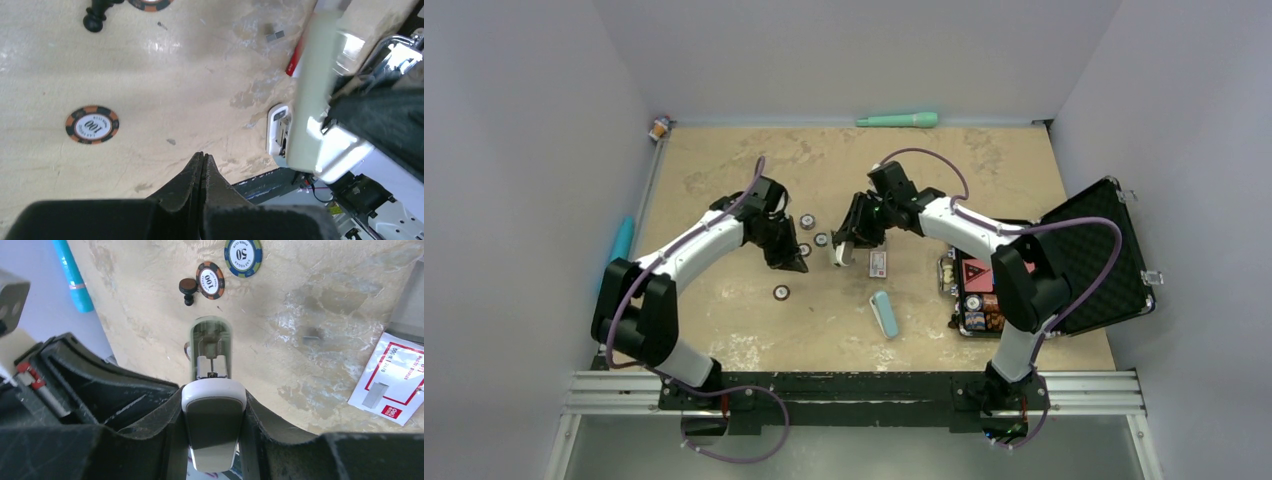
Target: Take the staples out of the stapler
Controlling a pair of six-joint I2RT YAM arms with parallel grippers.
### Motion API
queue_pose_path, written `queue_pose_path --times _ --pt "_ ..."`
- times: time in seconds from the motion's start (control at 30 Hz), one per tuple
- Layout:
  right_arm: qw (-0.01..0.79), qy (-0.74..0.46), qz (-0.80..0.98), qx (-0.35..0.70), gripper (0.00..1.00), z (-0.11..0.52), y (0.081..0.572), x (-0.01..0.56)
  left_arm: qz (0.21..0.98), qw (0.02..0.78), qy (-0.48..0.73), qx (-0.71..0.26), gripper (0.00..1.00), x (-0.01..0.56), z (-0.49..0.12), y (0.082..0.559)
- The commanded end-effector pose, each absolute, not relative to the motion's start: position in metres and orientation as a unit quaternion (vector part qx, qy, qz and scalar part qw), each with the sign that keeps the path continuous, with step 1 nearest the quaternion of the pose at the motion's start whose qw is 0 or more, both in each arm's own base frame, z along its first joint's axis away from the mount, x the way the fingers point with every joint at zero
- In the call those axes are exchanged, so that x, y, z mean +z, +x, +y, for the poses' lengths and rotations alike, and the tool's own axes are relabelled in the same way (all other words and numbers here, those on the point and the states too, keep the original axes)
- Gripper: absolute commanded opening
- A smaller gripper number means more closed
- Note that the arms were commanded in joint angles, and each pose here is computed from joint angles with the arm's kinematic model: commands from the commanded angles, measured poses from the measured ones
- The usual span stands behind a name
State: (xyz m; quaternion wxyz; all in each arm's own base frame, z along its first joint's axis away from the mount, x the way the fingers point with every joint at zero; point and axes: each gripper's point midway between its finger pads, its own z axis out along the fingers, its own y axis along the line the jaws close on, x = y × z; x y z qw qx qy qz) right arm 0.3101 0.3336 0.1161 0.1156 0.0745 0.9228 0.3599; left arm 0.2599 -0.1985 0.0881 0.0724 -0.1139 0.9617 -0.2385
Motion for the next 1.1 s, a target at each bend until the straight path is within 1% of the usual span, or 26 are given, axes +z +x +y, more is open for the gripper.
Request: queue_pose_path --times 0.0,0.2,0.37,0.4,0.43,0.47,0.5,0.53,0.57,0.6,0.67,0.77,0.93,1.07 --pt "0.153 0.089 0.917 0.358 0.00 0.331 0.328 0.133 0.961 0.112 -0.102 -0.230 0.00 0.117 -0.188 0.259" --pt "0.149 0.087 0.914 0.367 0.00 0.334 0.327 0.135 0.957 0.141 -0.096 -0.234 0.00 0.143 -0.189 0.272" --pt "0.153 0.084 0.911 0.375 0.00 0.335 0.325 0.140 0.954 0.153 -0.091 -0.243 0.00 0.154 -0.191 0.275" --pt "0.152 0.082 0.910 0.376 0.00 0.335 0.324 0.140 0.953 0.158 -0.086 -0.246 0.08 0.157 -0.191 0.274" --pt "0.151 0.082 0.910 0.378 0.00 0.334 0.324 0.140 0.951 0.165 -0.081 -0.248 0.23 0.160 -0.191 0.275" --pt "0.150 0.081 0.909 0.381 0.00 0.335 0.323 0.141 0.950 0.174 -0.076 -0.249 0.44 0.164 -0.190 0.275" --pt "0.150 0.080 0.908 0.384 0.00 0.335 0.322 0.142 0.948 0.183 -0.071 -0.250 0.67 0.168 -0.189 0.275" --pt "0.150 0.079 0.907 0.386 0.00 0.335 0.321 0.143 0.946 0.192 -0.066 -0.252 0.82 0.173 -0.188 0.275" --pt "0.150 0.079 0.906 0.389 0.00 0.336 0.321 0.144 0.945 0.200 -0.060 -0.252 0.91 0.178 -0.187 0.275" --pt "0.152 0.077 0.903 0.395 0.00 0.337 0.321 0.147 0.944 0.205 -0.053 -0.254 0.96 0.182 -0.187 0.275" --pt "0.155 0.071 0.895 0.412 0.00 0.341 0.320 0.155 0.941 0.212 -0.033 -0.263 1.00 0.190 -0.189 0.273" --pt "0.160 0.062 0.883 0.437 0.00 0.347 0.319 0.168 0.931 0.231 -0.009 -0.283 1.00 0.206 -0.192 0.269" --pt "0.166 0.048 0.864 0.473 0.00 0.354 0.317 0.195 0.891 0.284 0.043 -0.350 1.00 0.251 -0.204 0.258" --pt "0.177 0.038 0.850 0.495 0.00 0.356 0.315 0.221 0.872 0.311 0.027 -0.377 1.00 0.265 -0.206 0.255"
